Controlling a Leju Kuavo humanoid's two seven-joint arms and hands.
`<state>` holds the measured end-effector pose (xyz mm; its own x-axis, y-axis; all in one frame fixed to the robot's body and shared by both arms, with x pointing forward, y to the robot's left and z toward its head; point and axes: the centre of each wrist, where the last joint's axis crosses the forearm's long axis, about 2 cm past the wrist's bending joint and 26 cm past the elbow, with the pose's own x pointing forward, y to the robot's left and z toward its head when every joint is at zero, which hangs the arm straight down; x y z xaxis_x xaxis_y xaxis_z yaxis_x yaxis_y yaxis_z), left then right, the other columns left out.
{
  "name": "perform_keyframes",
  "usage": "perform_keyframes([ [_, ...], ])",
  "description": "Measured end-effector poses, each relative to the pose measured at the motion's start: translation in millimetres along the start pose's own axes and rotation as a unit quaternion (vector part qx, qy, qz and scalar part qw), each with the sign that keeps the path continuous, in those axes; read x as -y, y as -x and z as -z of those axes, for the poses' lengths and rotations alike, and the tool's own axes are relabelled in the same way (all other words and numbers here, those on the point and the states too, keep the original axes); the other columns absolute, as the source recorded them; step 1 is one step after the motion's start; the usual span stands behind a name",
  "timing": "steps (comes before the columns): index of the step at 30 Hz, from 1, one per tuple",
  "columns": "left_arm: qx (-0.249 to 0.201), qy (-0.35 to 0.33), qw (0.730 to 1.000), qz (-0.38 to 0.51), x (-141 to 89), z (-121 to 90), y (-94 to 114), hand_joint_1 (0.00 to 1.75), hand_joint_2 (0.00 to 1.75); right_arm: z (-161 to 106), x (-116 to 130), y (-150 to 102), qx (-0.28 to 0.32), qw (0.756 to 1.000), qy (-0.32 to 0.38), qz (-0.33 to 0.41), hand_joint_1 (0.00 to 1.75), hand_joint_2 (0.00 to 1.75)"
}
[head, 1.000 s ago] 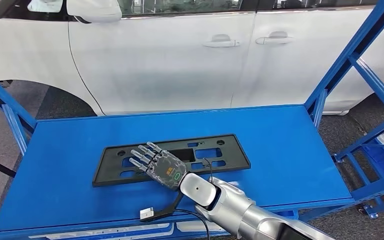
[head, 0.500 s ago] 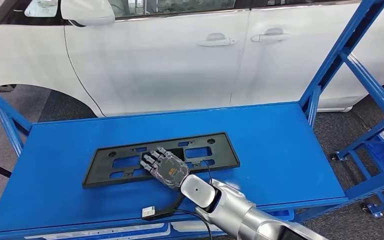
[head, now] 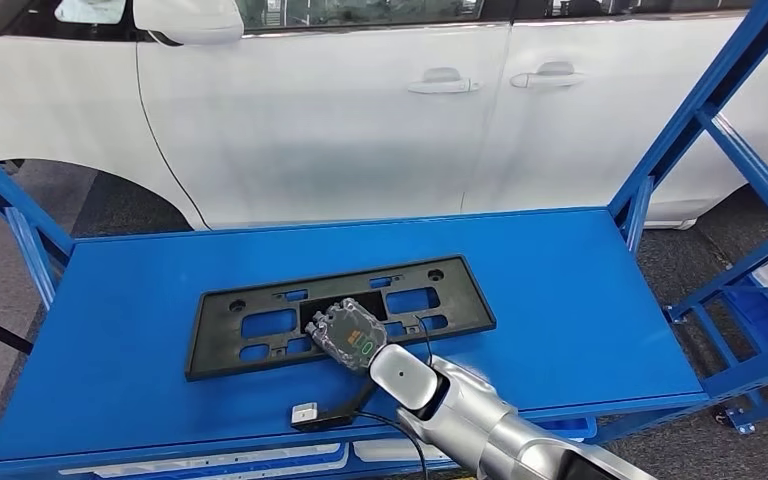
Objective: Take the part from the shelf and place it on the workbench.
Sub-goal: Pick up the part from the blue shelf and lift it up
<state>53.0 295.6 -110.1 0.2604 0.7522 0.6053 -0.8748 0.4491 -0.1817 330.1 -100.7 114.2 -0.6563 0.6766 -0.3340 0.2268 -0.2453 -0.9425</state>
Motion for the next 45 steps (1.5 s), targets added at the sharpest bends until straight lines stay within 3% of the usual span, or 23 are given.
perform_keyframes([
  [14, 0.001, 0.001, 1.0, -0.001, 0, -1, 1, 0.0, 0.0, 2, 0, 0, 0.003, 1.0, -0.003, 0.001, 1.75, 1.75],
  [21, 0.023, 0.006, 1.0, -0.004, 1, 0, -1, 0.0, 0.0, 3, 1, 4, -0.001, 1.0, 0.004, 0.017, 1.75, 1.75],
  [25, 0.024, 0.002, 1.0, -0.002, 1, 1, -1, 0.0, 0.0, 2, 2, 10, -0.016, 0.999, 0.018, 0.044, 1.75, 1.75],
  [28, 0.026, 0.001, 1.0, -0.001, 0, 2, -2, 0.0, 0.0, -8, 3, 16, -0.02, 0.992, 0.049, 0.116, 1.75, 1.75],
  [31, 0.025, 0.005, 1.0, -0.005, -1, 2, -3, 0.0, 0.0, -17, 23, 36, 0.017, 0.958, 0.154, 0.241, 1.75, 1.75],
  [35, 0.025, 0.014, 0.999, -0.015, 3, 4, -6, 0.0, 0.0, -32, 57, 65, 0.079, 0.857, 0.338, 0.381, 1.75, 1.75],
  [38, 0.029, 0.013, 0.999, -0.019, 2, 5, -8, 0.0, 0.0, -48, 76, 73, 0.108, 0.798, 0.412, 0.426, 1.75, 1.75],
  [41, 0.032, 0.013, 0.999, -0.019, 1, 6, -9, 0.0, 0.0, -58, 96, 78, 0.127, 0.774, 0.452, 0.424, 1.75, 1.75],
  [45, 0.032, 0.013, 0.999, -0.02, 1, 6, -9, 0.0, 0.0, -67, 103, 76, 0.13, 0.764, 0.469, 0.423, 1.75, 1.75],
])
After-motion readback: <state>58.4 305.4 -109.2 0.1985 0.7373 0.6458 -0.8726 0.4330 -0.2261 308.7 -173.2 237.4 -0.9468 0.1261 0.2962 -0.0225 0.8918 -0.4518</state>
